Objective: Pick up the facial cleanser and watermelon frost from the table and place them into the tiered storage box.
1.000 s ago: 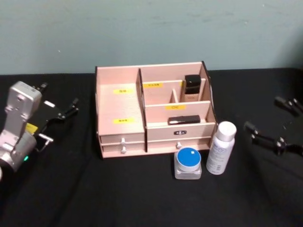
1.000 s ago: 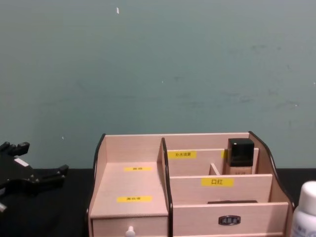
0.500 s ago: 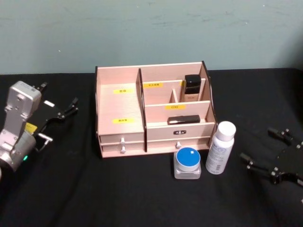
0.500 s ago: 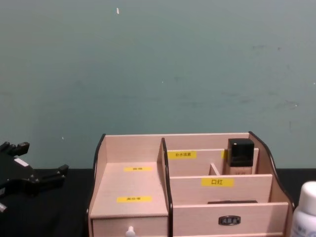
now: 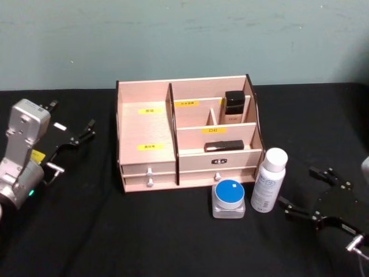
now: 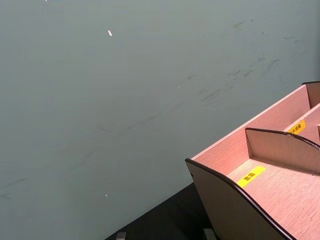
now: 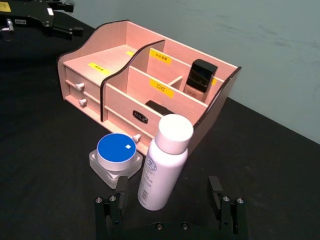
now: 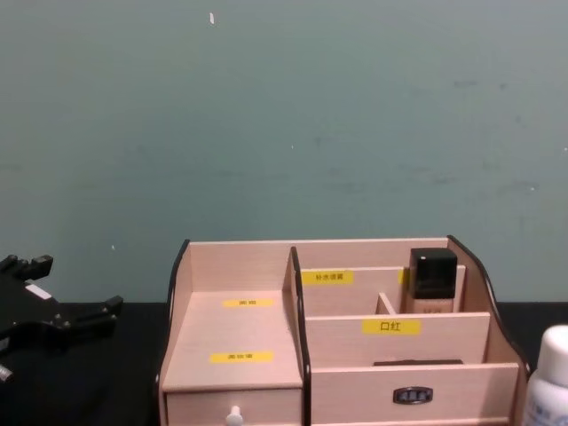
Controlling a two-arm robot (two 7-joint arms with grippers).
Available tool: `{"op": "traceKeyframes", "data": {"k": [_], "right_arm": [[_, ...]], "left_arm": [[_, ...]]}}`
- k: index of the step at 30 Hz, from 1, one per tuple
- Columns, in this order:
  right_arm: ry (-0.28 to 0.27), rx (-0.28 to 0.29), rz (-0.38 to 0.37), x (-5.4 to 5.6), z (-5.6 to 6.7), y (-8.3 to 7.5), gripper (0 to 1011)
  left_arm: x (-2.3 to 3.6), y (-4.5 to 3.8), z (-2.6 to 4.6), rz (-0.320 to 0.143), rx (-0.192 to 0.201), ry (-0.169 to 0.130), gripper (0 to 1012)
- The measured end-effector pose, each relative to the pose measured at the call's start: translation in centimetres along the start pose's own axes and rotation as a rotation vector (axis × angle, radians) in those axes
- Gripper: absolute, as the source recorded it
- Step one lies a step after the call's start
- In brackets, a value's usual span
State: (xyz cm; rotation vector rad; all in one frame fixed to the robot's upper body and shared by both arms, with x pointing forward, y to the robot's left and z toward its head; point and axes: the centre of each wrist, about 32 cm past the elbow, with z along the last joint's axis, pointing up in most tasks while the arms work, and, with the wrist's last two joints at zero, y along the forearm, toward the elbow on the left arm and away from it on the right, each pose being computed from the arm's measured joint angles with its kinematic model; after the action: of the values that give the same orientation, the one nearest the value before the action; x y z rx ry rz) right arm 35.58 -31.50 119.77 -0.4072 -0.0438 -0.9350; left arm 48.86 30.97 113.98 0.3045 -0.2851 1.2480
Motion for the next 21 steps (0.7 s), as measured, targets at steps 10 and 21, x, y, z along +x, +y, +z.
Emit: {"op": "traceKeyframes", "data": {"k": [10, 21], "right_arm": [[-0.006, 0.011, 0.006, -0.1, -0.3, 2.0, 1000], [-0.007, 0.016, 0.004, 0.1, -0.3, 3.8, 1000]], "left_arm": [[0.0, 0.0, 0.0, 0.0, 0.0, 0.0, 1001], [0.0, 0.0, 0.0, 0.0, 0.0, 0.0, 1001]]}}
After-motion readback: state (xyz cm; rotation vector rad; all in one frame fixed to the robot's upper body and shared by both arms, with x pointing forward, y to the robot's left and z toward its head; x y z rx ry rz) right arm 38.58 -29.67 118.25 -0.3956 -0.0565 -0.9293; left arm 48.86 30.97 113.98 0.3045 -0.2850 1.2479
